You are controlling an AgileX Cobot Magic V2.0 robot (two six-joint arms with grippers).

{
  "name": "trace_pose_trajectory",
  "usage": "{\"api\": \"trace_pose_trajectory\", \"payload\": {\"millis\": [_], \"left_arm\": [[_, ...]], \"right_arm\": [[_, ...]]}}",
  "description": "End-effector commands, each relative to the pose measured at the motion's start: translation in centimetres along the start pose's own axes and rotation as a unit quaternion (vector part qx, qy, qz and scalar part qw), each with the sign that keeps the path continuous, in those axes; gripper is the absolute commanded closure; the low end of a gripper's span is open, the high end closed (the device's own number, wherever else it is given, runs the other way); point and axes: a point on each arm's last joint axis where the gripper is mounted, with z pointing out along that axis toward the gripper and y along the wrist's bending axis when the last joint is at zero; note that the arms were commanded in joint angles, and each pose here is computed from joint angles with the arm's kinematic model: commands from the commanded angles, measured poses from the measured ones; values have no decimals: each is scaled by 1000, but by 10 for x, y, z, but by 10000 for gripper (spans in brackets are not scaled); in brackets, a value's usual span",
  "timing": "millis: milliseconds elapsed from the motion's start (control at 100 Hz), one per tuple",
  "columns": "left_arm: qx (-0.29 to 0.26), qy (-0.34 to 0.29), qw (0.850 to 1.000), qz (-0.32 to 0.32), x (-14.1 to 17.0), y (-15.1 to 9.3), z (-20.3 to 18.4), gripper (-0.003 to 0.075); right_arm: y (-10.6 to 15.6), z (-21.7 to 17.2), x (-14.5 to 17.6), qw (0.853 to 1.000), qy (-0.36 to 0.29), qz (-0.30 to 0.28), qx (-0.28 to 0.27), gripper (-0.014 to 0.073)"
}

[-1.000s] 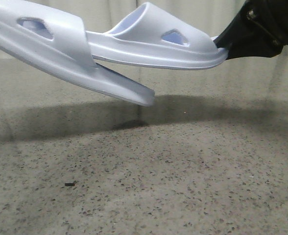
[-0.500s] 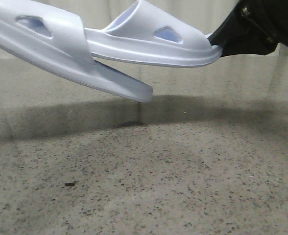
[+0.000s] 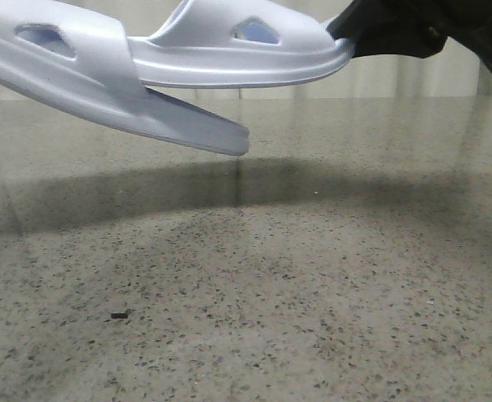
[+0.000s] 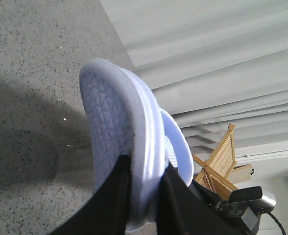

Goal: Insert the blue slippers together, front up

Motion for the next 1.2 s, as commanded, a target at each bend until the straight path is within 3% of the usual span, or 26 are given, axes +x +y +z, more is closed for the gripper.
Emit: {"api": "trace_pose_trajectory", "payload": {"millis": [0, 370, 510, 660, 730, 1190], "left_arm": [[100, 76, 992, -24, 11, -27, -2, 705], [100, 76, 992, -24, 11, -27, -2, 705], [100, 76, 992, -24, 11, -27, -2, 705], [100, 76, 992, -24, 11, -27, -2, 705], [101, 77, 992, -24, 11, -27, -2, 705], [100, 76, 992, -24, 11, -27, -2, 705]], "right_arm": [[19, -5, -5, 999, 1, -20, -31, 702], [18, -5, -5, 999, 0, -19, -30, 674], [18, -5, -5, 999, 0, -19, -30, 514], [18, -5, -5, 999, 3, -19, -30, 254], [17, -5, -6, 999, -1, -18, -28, 194], [6, -30, -39, 996, -83, -10, -18, 179]]}}
